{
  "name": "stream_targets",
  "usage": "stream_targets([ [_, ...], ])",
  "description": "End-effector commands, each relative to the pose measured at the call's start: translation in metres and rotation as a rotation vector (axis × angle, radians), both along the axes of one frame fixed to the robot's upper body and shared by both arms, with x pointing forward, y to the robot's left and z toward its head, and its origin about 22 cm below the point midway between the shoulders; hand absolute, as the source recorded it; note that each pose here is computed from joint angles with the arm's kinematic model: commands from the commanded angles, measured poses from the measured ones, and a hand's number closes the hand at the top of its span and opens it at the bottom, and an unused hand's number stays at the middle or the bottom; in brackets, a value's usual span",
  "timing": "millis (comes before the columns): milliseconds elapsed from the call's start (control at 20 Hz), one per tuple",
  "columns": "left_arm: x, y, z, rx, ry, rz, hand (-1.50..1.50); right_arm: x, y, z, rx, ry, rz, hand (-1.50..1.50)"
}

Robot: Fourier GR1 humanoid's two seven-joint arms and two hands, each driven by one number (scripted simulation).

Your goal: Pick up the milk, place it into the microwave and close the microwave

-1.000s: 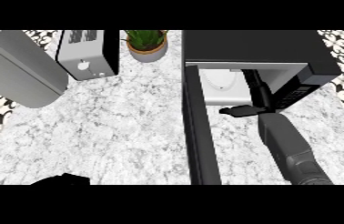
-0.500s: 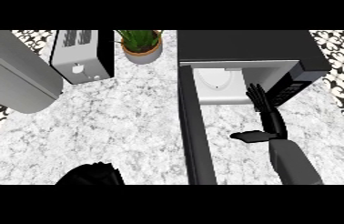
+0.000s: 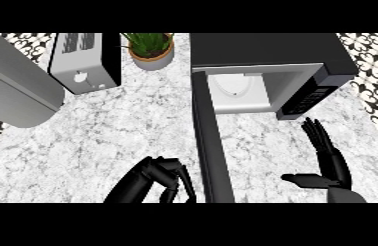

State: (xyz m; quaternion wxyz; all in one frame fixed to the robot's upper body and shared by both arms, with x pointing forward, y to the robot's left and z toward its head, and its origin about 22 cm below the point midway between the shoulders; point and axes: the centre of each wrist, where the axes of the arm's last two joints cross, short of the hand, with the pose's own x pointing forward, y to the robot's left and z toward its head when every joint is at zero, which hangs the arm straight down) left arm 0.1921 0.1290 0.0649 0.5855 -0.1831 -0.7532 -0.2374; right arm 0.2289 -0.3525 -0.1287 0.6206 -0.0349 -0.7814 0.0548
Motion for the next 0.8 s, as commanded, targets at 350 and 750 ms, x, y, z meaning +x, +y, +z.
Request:
stream_targets([
  [350,0.030,-0.071,-0.072,0.203,0.030,-0.107,1.50,-0.054,-0.031,0.034,-0.005,-0.108,0.091,-1.50],
  [750,0.030,-0.087,-0.111,0.162,-0.067,0.007,1.50,-0.058,-0.043,0.075,0.076,-0.199,0.195,-1.50],
])
